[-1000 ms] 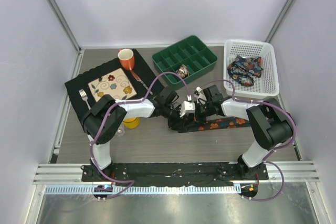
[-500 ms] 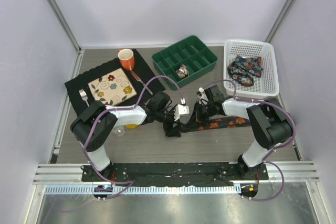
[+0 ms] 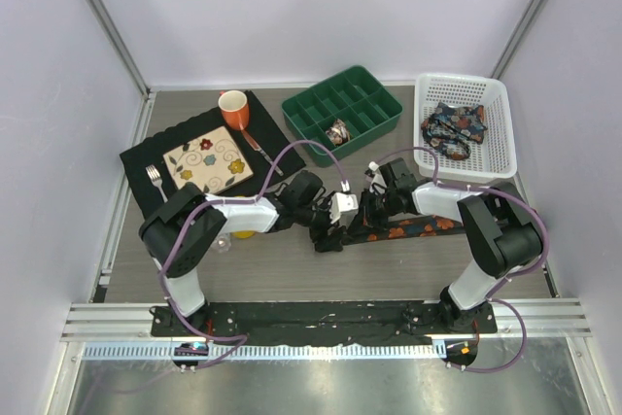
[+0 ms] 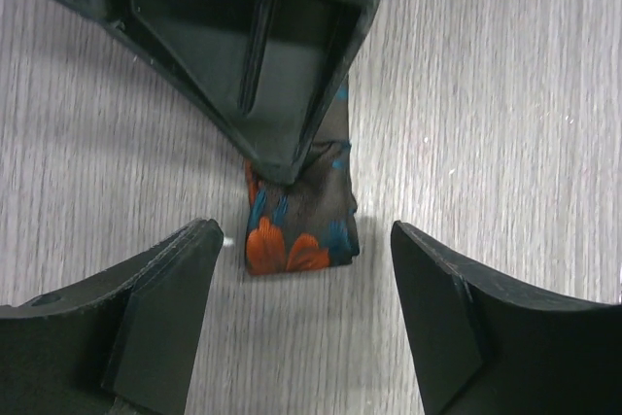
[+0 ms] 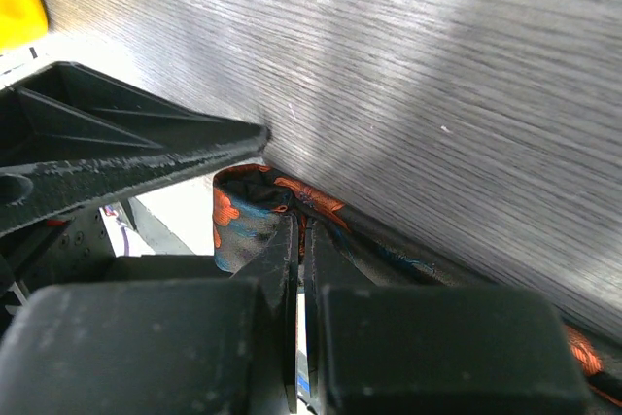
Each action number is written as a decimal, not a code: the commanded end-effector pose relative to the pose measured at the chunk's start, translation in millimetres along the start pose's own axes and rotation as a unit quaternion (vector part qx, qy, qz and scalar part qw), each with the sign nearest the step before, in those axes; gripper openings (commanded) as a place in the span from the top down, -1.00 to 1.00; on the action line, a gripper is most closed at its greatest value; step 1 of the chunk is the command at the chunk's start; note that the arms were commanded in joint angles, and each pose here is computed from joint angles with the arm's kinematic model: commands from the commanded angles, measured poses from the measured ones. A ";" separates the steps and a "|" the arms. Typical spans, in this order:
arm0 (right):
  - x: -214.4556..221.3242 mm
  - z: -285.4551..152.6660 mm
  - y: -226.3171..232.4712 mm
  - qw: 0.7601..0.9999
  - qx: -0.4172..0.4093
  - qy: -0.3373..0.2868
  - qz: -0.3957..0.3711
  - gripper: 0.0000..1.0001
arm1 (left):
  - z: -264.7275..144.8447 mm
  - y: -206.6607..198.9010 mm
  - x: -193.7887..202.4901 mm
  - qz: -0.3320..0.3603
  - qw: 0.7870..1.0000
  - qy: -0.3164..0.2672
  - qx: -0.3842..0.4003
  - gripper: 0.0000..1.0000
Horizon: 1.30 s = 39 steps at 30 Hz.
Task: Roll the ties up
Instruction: Roll the tie at the center of the board.
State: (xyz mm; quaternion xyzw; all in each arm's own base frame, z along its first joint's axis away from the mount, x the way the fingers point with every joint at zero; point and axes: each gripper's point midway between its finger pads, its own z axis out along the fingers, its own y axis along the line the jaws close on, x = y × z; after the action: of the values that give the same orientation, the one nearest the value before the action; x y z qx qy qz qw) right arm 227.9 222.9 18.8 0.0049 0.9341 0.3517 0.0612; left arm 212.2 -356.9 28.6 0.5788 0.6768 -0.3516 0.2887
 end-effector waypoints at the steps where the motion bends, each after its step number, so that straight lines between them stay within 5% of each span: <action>1: 4.6 -0.1 -29.5 0.998 0.061 -0.013 -0.007 0.99 | 7.4 0.6 -26.4 -0.016 0.999 -0.030 0.005 -0.49; 9: -2.0 -3.5 -9.7 0.999 0.022 -0.024 -0.015 0.99 | 3.8 3.1 5.6 -0.002 0.999 0.034 -0.018 0.24; 12: -4.1 -7.6 0.5 1.000 0.005 -0.027 -0.012 0.81 | -4.1 -0.5 25.9 0.014 0.997 0.071 -0.019 0.46; 13: -4.8 -9.7 3.5 1.000 0.002 -0.027 -0.009 0.60 | -6.2 -0.4 35.2 0.016 0.996 0.084 -0.025 0.52; 19: 8.8 -22.4 15.0 0.999 -0.025 -0.012 0.028 0.25 | -11.8 1.8 47.8 0.036 0.992 0.110 -0.041 0.62; 29: -0.8 -22.4 39.0 0.995 -0.090 -0.019 0.034 0.21 | -11.6 0.3 51.4 0.043 0.991 0.117 -0.042 0.64; 39: 0.3 -1.7 18.1 0.999 -0.024 0.022 0.008 0.32 | -8.2 -0.8 53.5 0.027 0.992 0.120 -0.040 0.52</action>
State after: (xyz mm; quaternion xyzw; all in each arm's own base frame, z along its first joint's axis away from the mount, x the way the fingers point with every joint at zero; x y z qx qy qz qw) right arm 222.7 233.1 32.8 0.0325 0.9197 0.3901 0.0301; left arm 214.0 -352.1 24.4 0.6219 0.6645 -0.2862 0.2997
